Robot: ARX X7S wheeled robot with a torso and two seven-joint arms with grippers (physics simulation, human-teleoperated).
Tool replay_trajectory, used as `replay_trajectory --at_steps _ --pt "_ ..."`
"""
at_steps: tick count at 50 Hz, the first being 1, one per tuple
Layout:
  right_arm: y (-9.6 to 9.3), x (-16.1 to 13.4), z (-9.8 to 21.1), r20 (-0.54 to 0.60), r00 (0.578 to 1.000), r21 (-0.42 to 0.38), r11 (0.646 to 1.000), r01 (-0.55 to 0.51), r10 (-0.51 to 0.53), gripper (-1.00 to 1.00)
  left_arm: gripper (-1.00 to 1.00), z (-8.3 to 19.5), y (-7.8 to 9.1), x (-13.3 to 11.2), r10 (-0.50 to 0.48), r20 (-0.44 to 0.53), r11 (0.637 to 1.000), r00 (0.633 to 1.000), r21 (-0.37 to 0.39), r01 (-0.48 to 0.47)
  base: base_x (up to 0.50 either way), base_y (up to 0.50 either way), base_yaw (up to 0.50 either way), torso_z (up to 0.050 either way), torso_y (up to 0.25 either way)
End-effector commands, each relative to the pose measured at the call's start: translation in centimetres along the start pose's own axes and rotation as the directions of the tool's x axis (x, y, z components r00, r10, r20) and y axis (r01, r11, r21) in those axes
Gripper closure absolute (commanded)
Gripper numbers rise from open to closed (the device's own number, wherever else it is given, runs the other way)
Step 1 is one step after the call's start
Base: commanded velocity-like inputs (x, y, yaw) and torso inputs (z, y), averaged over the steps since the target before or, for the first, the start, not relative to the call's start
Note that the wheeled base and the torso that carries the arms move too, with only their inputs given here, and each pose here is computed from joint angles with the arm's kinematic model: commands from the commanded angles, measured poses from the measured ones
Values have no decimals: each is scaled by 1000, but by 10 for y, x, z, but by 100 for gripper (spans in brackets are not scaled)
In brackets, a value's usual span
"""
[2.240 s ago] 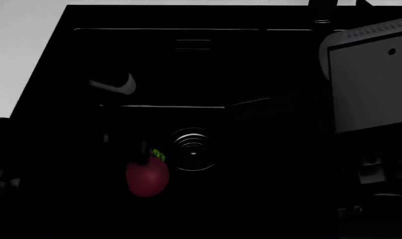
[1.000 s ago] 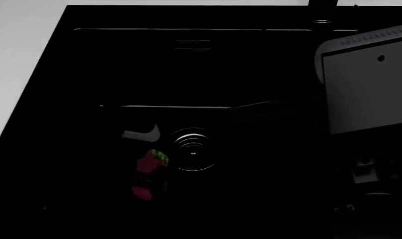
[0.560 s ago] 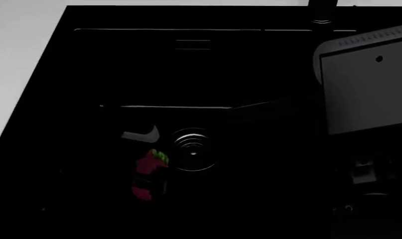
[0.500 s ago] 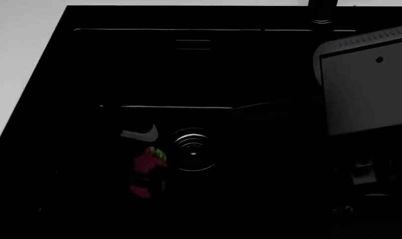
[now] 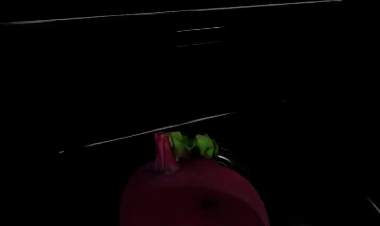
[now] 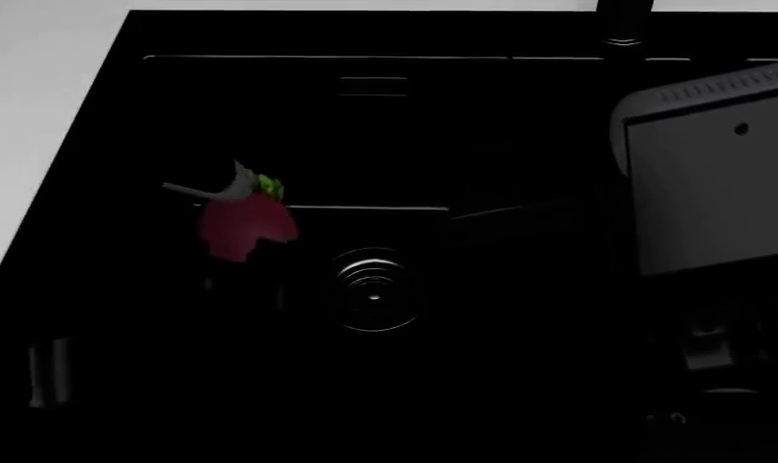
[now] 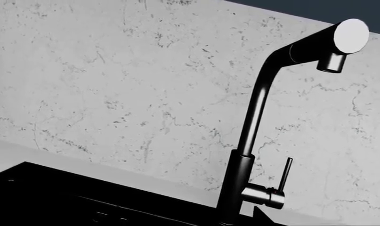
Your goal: Pick the beet from the sink and place it on the plate located on the counter
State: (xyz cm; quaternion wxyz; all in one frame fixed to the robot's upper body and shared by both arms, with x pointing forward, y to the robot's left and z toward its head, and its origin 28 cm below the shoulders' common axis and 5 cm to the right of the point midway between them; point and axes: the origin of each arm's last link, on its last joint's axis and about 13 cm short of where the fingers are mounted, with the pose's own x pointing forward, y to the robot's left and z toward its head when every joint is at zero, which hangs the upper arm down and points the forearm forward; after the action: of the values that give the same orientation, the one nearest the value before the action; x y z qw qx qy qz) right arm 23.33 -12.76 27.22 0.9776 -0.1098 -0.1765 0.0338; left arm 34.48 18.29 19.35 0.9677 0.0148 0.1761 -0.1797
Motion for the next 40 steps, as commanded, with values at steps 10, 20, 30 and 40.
replay_trajectory --at_steps 10,20,30,40 --pt "0 -1 -6 -2 1000 14 1000 -1 1 -100 100 21 -22 -75 29 315 998 949 49 -47 0 0 0 0 0" --pt "2 -5 -10 -2 1000 19 1000 -7 7 -100 100 18 -31 -92 26 404 996 914 70 -59 0 0 0 0 0" --pt "1 -6 -10 -3 1000 18 1000 -7 7 -100 100 18 -35 -98 19 440 995 898 80 -60 0 0 0 0 0" --pt "1 -7 -6 5 1000 14 1000 -5 5 -100 100 13 -36 -98 14 450 995 893 79 -55 0 0 0 0 0"
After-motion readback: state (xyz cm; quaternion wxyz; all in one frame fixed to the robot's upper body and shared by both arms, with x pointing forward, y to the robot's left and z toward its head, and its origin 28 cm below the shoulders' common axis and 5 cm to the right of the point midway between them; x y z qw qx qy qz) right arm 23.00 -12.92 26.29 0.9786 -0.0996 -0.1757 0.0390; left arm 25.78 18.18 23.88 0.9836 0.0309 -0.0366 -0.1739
